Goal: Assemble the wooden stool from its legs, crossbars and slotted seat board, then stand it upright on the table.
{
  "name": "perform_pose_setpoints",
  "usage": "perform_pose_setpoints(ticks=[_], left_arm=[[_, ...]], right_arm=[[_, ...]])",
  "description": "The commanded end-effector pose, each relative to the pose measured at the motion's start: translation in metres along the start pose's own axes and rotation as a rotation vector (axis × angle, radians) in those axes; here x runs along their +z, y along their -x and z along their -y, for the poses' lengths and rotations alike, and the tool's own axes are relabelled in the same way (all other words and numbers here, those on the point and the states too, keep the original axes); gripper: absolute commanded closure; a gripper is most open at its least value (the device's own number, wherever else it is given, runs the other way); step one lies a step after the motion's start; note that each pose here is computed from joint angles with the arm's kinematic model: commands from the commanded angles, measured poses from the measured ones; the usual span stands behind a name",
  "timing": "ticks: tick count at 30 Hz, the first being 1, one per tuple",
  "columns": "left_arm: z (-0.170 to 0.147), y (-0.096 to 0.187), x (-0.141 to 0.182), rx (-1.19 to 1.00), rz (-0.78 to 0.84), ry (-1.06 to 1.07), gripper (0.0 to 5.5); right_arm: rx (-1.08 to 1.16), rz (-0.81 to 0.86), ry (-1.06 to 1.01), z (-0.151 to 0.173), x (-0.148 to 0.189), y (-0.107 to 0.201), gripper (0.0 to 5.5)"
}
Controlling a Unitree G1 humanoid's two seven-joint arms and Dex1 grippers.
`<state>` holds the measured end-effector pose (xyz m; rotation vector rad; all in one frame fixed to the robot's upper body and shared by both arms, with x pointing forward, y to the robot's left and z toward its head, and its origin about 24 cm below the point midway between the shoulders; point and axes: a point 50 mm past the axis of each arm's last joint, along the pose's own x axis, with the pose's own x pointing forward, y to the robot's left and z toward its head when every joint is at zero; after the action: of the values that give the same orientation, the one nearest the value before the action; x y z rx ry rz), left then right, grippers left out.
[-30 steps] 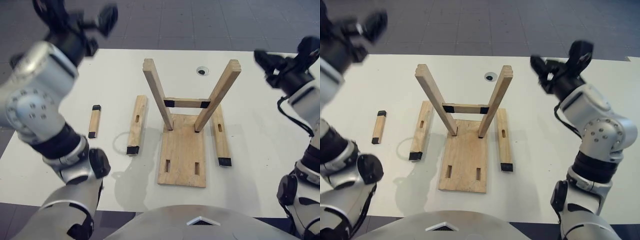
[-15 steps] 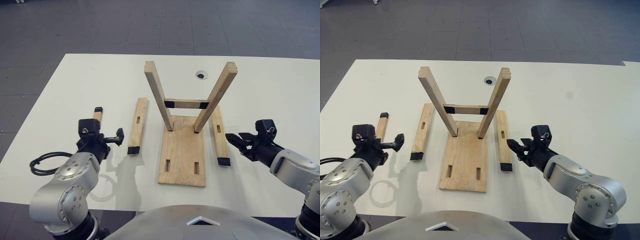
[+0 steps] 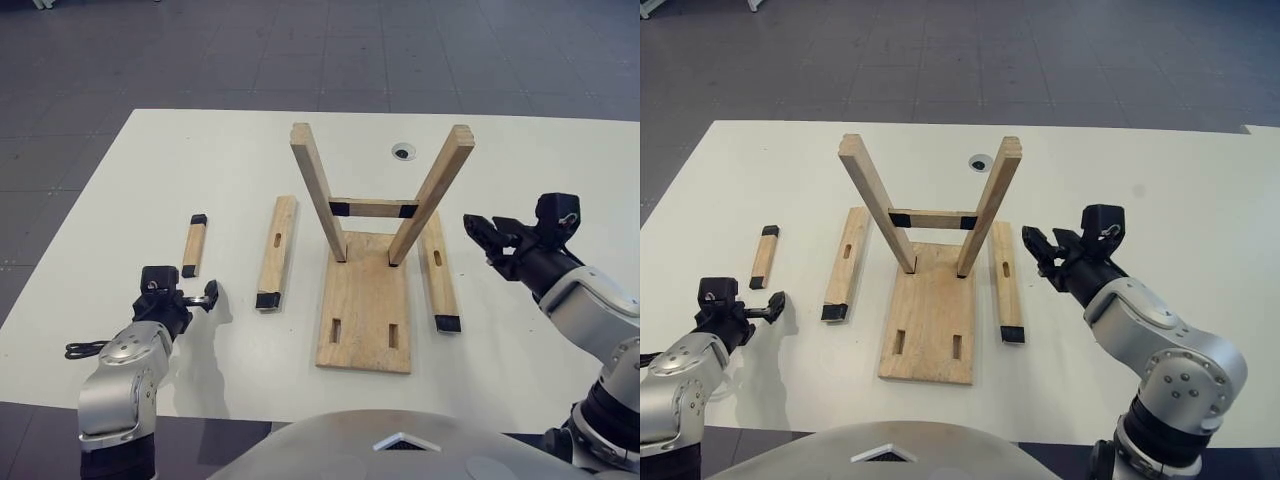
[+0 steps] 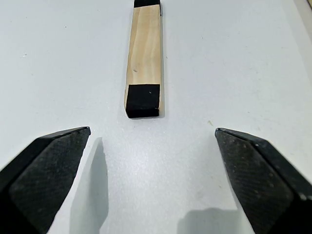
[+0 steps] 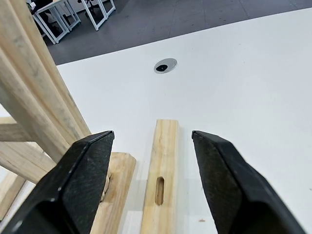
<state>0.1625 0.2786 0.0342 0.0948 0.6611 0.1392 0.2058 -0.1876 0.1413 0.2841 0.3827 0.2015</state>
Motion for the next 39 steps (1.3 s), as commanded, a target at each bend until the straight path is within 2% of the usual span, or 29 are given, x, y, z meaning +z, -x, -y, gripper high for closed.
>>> perform_pose_setpoints(ticks=[1, 11, 20, 33, 38, 39], left_arm=[[-0.006, -0.01, -0.025, -0.006, -0.112, -0.005, 0.75], [-0.006, -0.036, -0.019, -0.055, -0.101, -0.038, 0.75], [-0.002, -0.037, -0.023, -0.118, -0.2, -0.002, 2.03], [-0.001, -0.037, -0.014, -0.098, -0.176, 0.039, 4.0], [0.0, -0.039, -0.011, -0.09, -0.146, 0.047, 4.17], [-0.003, -0.039, 0.004, -0.066, -0.069, 0.061, 4.17]], right_arm=[[-0.005, 0.077, 0.0, -0.003, 0.018, -0.003, 2.56], [0.006, 0.151, -0.026, -0.011, 0.04, -0.01, 2.56], [0.0, 0.184, -0.049, -0.015, 0.047, -0.011, 2.56], [-0.018, 0.313, -0.098, -0.017, 0.073, -0.009, 2.56], [-0.016, 0.417, -0.076, -0.017, 0.102, -0.006, 2.56], [-0.008, 0.467, -0.063, -0.017, 0.117, -0.005, 2.56]])
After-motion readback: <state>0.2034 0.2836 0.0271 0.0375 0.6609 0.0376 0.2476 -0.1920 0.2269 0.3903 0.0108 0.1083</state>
